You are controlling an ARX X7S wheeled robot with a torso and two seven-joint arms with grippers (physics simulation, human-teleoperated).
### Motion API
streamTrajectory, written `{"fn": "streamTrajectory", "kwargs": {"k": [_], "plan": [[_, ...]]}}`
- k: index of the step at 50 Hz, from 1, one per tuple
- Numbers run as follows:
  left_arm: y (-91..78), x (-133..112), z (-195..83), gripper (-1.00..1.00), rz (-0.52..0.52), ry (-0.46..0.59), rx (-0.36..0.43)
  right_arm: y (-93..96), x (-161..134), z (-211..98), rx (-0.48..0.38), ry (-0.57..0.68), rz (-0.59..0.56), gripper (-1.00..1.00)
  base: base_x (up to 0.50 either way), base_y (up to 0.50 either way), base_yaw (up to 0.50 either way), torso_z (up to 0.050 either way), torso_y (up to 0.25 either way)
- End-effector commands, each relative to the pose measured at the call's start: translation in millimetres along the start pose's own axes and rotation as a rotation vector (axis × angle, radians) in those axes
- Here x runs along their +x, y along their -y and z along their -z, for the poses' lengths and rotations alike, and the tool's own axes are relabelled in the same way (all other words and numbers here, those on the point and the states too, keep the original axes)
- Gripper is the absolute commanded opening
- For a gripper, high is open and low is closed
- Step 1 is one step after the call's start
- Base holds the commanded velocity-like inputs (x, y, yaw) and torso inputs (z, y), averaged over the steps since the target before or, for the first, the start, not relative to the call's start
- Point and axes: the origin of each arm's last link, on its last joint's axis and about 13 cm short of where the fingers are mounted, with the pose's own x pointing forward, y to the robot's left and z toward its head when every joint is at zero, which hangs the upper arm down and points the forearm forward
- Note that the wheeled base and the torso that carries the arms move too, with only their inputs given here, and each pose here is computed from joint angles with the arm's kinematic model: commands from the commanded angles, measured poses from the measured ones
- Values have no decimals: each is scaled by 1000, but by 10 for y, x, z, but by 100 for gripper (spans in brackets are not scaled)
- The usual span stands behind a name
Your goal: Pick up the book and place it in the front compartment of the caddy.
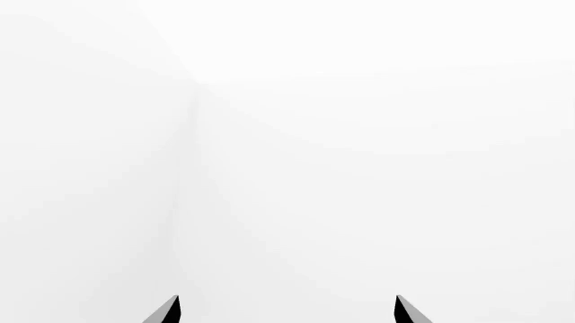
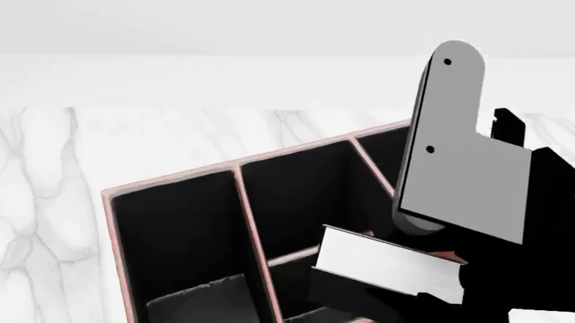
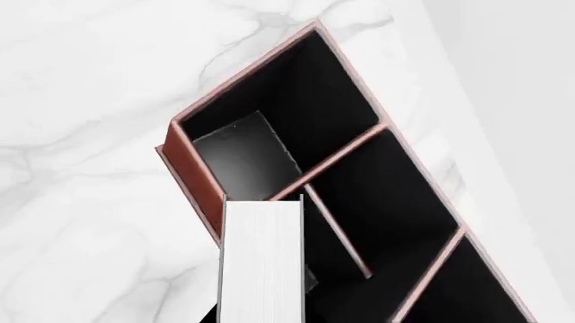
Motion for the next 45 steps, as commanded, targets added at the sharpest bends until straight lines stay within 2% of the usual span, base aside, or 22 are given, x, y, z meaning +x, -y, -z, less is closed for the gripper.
{"fn": "streamTrajectory", "kwargs": {"k": [1, 14, 17, 20, 42, 43, 44, 45], "plan": [[-3, 6, -6, 100, -2, 2, -2, 111, -296, -243, -51, 40, 117, -100, 0, 0, 0, 0, 0], [-14, 12, -13, 100, -6, 3, -2, 123, -274, -280, -61, 63, 115, -100, 0, 0, 0, 0, 1], [-13, 12, -4, 100, -7, 1, -1, 133, -258, -276, -73, 75, 138, -100, 0, 0, 0, 0, 0], [-13, 12, -5, 100, -6, 1, -1, 146, -241, -275, -83, 138, 227, -100, 0, 0, 0, 0, 0], [-13, 12, -5, 100, -6, 1, -1, 146, -241, -274, -83, 138, 227, -100, 0, 0, 0, 0, 1], [-21, 12, -5, 100, -11, 1, 0, 182, -244, -259, -102, 66, 275, -100, 0, 0, 0, 0, 0], [-21, 13, -1, 100, -12, 0, 0, 190, -239, -256, -144, 58, 219, -100, 0, 0, 0, 0, 0], [-21, 14, 2, 100, -13, 0, 1, 224, -256, -245, -122, 46, 274, -100, 0, 0, 0, 0, 0]]}}
